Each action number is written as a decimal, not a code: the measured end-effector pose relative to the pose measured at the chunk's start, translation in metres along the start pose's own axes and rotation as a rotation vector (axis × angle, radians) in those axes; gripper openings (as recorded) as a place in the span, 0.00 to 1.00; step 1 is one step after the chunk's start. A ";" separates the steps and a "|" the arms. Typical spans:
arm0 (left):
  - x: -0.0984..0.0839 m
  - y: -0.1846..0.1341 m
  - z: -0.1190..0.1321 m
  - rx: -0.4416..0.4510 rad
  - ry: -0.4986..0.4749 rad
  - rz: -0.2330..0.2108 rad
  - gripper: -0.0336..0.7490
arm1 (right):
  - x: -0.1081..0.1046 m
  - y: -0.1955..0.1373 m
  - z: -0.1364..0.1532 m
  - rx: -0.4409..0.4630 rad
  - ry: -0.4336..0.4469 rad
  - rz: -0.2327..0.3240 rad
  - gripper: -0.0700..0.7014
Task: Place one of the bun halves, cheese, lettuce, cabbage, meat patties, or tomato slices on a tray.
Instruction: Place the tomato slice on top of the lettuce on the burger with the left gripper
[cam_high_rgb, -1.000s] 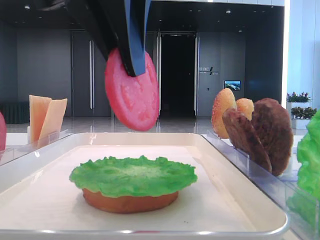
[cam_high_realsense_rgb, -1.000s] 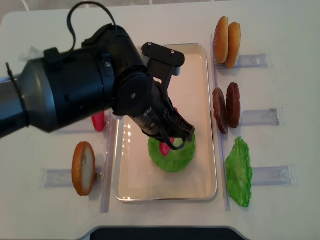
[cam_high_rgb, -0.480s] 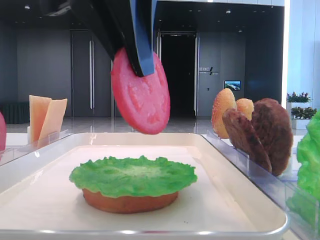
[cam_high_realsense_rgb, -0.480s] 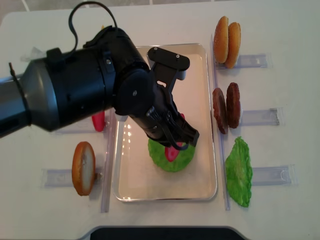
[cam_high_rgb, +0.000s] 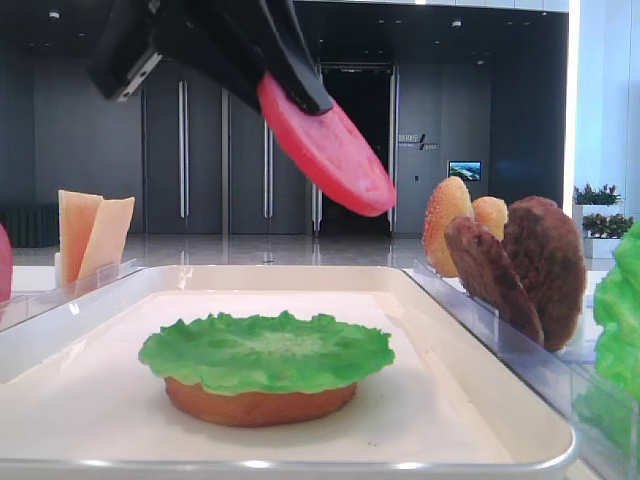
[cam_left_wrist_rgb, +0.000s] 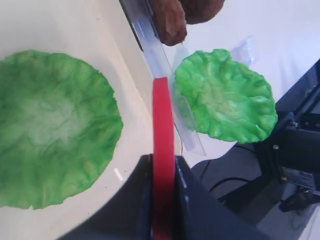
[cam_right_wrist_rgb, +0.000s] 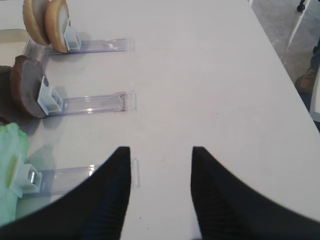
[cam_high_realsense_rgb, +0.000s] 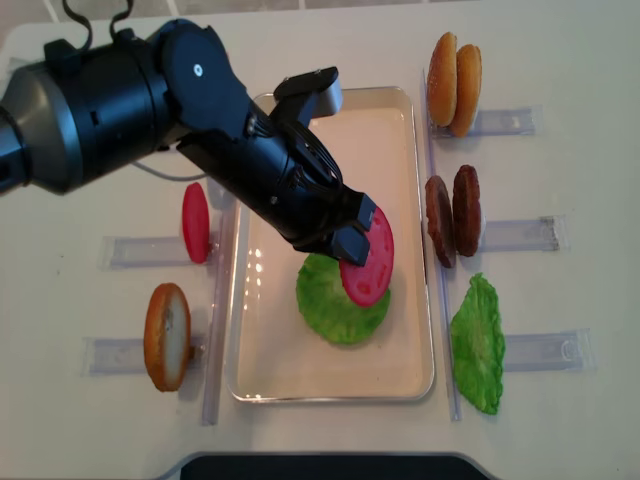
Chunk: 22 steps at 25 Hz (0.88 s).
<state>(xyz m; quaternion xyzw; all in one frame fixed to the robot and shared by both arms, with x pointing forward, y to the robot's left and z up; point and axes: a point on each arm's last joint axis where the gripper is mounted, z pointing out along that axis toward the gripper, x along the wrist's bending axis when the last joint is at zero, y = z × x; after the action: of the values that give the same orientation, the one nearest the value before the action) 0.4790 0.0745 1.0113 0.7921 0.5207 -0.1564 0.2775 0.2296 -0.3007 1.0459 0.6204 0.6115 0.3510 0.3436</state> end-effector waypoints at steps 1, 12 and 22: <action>0.005 -0.001 0.000 -0.001 -0.026 -0.019 0.11 | 0.000 0.000 0.000 0.000 0.000 0.000 0.49; 0.047 -0.010 -0.005 -0.033 -0.175 -0.083 0.11 | 0.000 0.000 0.000 0.000 0.000 0.000 0.49; 0.064 -0.013 0.030 0.062 -0.217 -0.091 0.11 | 0.000 0.000 0.000 0.000 0.000 0.000 0.49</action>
<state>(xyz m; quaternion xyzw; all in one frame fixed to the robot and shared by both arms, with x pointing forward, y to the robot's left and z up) 0.4947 0.1077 0.9493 0.7543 0.5178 -0.2697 0.3004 0.2296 -0.3007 1.0459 0.6204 0.6115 0.3510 0.3436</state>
